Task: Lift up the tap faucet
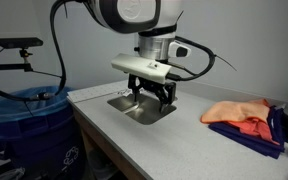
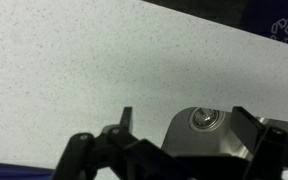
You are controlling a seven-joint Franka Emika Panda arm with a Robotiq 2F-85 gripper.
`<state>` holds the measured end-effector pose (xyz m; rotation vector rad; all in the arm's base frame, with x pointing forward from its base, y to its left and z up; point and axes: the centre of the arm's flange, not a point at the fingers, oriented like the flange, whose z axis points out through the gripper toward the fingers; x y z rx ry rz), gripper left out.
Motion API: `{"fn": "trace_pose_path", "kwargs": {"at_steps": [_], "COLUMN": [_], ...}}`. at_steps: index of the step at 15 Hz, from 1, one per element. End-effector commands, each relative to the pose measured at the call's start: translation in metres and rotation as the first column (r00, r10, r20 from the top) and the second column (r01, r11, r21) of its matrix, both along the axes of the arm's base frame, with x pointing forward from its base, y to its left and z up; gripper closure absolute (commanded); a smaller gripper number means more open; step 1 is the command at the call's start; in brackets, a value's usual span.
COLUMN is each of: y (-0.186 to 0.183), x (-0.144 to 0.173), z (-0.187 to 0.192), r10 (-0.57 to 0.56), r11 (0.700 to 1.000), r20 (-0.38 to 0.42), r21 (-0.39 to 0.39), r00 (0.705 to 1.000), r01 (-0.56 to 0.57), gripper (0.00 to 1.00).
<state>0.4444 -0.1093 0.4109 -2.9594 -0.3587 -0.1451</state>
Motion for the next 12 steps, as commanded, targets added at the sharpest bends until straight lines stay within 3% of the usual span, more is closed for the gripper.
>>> {"fn": "trace_pose_path", "kwargs": {"at_steps": [1,7,12], "y": [0.0,0.022,0.049], "x": [0.0,0.023,0.063], "z": [0.0,0.003,0.005], "r10": [0.0,0.026,0.07], "r11": [1.0,1.0,0.996], "r20": [0.0,0.012,0.047], "r21": [0.0,-0.015,-0.052], "r00": [1.0,1.0,0.996], "r01": [0.0,-0.026,-0.067], "gripper": [0.0,0.0,0.0]}}
